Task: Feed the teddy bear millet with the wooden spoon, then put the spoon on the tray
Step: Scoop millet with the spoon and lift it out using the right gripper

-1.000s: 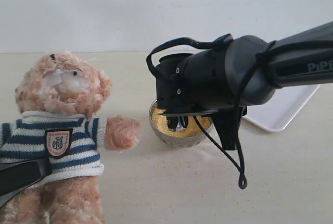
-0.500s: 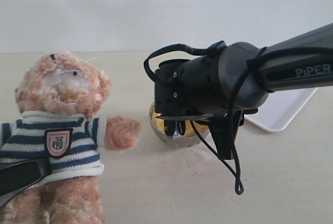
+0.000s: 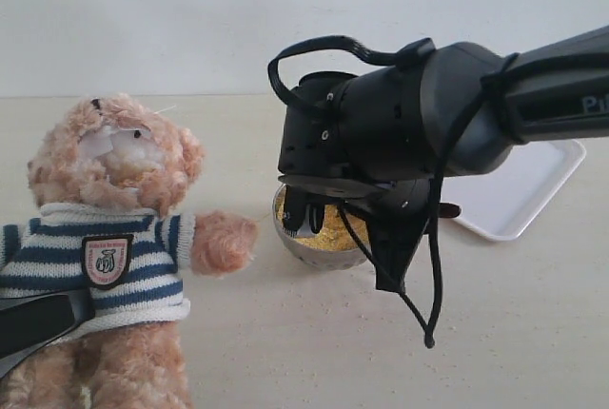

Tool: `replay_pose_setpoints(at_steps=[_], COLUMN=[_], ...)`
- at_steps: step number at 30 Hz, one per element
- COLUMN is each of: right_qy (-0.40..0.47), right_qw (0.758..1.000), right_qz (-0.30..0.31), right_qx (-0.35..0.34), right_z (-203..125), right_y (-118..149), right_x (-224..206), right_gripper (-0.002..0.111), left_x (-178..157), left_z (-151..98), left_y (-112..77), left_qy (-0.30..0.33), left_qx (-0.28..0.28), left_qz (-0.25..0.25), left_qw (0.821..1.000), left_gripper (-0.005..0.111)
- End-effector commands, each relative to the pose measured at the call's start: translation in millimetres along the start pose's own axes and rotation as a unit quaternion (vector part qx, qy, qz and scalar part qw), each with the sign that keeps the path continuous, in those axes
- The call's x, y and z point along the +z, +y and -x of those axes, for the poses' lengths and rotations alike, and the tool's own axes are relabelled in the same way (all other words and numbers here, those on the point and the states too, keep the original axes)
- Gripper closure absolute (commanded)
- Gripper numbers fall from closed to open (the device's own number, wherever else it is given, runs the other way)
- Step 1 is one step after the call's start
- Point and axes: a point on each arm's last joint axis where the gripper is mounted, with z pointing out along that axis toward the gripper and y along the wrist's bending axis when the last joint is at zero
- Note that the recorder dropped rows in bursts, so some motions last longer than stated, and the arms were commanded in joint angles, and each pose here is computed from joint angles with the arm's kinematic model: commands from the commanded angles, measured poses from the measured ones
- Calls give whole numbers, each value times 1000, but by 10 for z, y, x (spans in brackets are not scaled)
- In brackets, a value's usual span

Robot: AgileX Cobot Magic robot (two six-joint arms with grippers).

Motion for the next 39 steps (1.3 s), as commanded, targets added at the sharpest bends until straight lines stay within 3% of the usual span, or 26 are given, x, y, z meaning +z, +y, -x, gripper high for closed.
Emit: replay_pose_setpoints(at_steps=[1, 8, 26, 33, 38, 39], right_qy=[-5, -31, -73, -118, -135, -141], right_qw=[999, 993, 967, 944, 919, 906], right_qz=[32, 85, 146, 172, 215, 231], right_qx=[22, 72, 195, 256, 301, 327], right_z=[-14, -44, -239, -410, -614, -651], right_y=[27, 10, -224, -251, -126, -114], right_x=[-41, -56, -130, -322, -363, -403], right_gripper=[108, 108, 108, 108, 108, 108], left_x=[-3, -3, -3, -3, -3, -3], left_z=[4, 4, 4, 4, 4, 4], left_y=[-18, -18, -16, -17, -17, -17], left_qy=[-10, -10, -9, -9, -9, -9], left_qx=[-2, -2, -2, -2, -2, -2], left_qz=[-10, -10, -9, -10, -10, -10], left_qw=[1000, 1000, 1000, 1000, 1000, 1000], left_gripper=[102, 102, 102, 102, 102, 102])
